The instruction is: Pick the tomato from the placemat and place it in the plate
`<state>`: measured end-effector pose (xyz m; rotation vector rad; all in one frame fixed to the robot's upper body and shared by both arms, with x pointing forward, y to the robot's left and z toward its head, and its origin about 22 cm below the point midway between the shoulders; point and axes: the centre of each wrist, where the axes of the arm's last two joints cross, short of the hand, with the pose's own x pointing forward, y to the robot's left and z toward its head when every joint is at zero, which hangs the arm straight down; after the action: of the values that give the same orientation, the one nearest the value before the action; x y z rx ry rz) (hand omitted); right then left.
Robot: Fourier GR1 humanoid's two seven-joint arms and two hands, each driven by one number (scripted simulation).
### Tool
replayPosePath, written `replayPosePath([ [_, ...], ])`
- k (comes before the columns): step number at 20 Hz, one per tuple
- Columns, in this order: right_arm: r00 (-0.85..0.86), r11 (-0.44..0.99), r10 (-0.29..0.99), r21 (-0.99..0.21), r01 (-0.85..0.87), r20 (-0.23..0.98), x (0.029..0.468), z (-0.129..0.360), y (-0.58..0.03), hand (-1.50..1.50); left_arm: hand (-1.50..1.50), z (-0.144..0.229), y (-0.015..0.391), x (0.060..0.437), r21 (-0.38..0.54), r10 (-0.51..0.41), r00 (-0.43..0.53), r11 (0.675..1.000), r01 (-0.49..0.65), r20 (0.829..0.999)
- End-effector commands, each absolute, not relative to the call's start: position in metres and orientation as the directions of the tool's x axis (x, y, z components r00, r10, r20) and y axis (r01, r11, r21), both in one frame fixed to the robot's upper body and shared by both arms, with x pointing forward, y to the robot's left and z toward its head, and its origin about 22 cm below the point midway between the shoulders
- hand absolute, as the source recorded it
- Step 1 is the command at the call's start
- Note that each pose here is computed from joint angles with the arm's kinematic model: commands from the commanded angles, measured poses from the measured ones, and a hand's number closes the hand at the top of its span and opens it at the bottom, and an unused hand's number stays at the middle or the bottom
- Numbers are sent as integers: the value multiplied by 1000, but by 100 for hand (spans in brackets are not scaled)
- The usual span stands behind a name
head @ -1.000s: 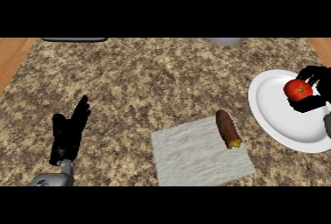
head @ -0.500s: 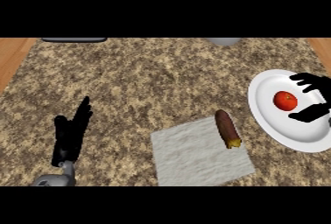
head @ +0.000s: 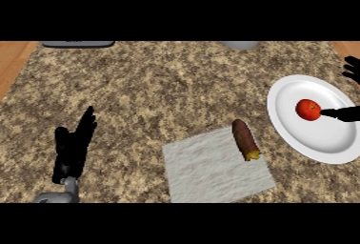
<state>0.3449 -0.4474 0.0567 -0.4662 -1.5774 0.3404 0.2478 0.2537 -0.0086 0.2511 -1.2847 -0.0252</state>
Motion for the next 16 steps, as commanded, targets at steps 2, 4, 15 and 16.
replayPosePath([
  [2, -71, 945, 314, -305, 116, 947, 320, 63, -491, -150, 0, -13, 252, 246, 186, -146, 283, 976, -117, 948],
  [4, -83, 950, 308, -303, 68, 948, 306, 40, -490, -150, 0, -17, 265, 262, 195, -149, 300, 972, -129, 942],
  [15, -157, 961, 277, -273, 46, 948, 314, 28, -480, -150, 0, 10, 254, 266, 186, -149, 296, 977, -101, 944],
  [16, -134, 953, 302, -299, 42, 944, 310, 29, -488, -150, 0, 13, 247, 252, 200, -163, 287, 974, -104, 944],
])
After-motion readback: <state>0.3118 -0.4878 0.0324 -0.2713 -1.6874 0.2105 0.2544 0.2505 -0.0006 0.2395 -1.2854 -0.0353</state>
